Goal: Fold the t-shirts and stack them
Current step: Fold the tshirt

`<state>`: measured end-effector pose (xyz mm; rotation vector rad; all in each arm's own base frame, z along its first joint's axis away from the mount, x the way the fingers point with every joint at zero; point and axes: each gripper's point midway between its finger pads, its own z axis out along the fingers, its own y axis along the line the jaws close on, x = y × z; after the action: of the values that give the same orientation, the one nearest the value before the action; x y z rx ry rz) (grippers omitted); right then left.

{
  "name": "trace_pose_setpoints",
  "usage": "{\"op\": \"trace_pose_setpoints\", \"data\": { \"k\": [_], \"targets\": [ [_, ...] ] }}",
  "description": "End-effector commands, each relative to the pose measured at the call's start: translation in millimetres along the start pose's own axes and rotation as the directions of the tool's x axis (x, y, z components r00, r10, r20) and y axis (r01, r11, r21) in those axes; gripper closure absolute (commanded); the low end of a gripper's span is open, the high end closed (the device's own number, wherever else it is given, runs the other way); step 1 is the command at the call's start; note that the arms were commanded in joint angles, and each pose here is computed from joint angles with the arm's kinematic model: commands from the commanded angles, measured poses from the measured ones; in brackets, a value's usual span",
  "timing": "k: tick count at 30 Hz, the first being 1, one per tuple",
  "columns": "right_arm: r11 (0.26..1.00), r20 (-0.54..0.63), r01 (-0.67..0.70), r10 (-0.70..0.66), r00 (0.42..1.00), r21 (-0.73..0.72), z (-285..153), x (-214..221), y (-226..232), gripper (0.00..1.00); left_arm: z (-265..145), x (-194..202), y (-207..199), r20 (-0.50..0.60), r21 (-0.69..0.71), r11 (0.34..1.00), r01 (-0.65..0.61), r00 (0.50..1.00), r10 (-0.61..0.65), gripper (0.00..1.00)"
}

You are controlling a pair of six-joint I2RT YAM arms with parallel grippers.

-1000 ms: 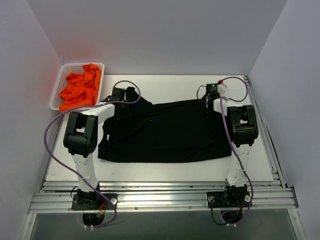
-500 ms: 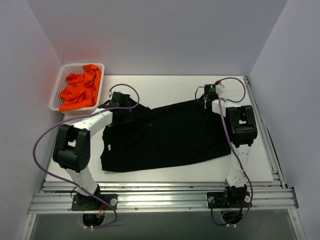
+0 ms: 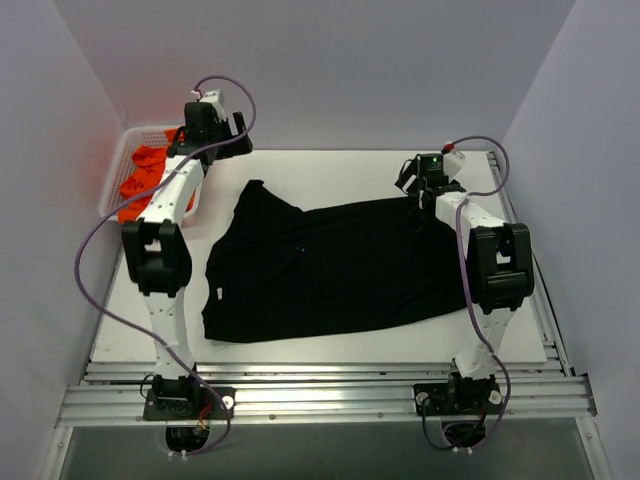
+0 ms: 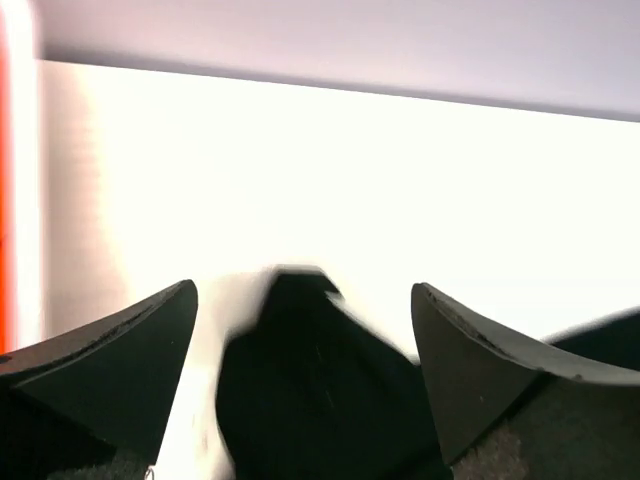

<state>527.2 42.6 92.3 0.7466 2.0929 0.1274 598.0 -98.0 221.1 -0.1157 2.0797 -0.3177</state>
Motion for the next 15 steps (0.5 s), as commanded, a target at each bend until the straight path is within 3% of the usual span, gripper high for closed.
{"op": "trace_pose_setpoints", "data": {
  "k": [1, 4, 5, 7, 15],
  "targets": [
    [0.999, 0.000, 0.034, -0.034, 0.999, 0.029, -8.4, -1.4, -6.9, 0.18, 79.4, 83.9, 22.3, -0.252, 0.098, 0.994, 0.050, 0.967, -0.024, 0.03],
    [0.998, -0.007, 0.040, -0.039, 0.999, 0.043, -4.6, 1.1, -14.2, 0.18, 106.7, 135.3, 24.3, -0.391, 0.168, 0.976, 0.138, 0.918, -0.063, 0.00],
    [0.998, -0.012, 0.045, -0.044, 0.999, 0.049, -3.0, 2.7, -17.1, 0.18, 109.8, 125.4, 17.2, -0.374, 0.215, 0.964, 0.155, 0.925, -0.066, 0.00],
    [0.997, -0.012, 0.046, -0.045, 0.999, 0.058, -2.3, 2.4, -19.9, 0.18, 114.3, 141.7, 20.4, -0.425, 0.233, 0.952, 0.197, 0.902, -0.083, 0.00],
    [0.996, -0.022, 0.053, -0.051, 0.998, 0.075, 3.4, 8.1, -26.1, 0.18, 103.3, 123.3, 13.5, -0.381, 0.350, 0.907, 0.234, 0.920, -0.090, 0.01]
  ]
}}
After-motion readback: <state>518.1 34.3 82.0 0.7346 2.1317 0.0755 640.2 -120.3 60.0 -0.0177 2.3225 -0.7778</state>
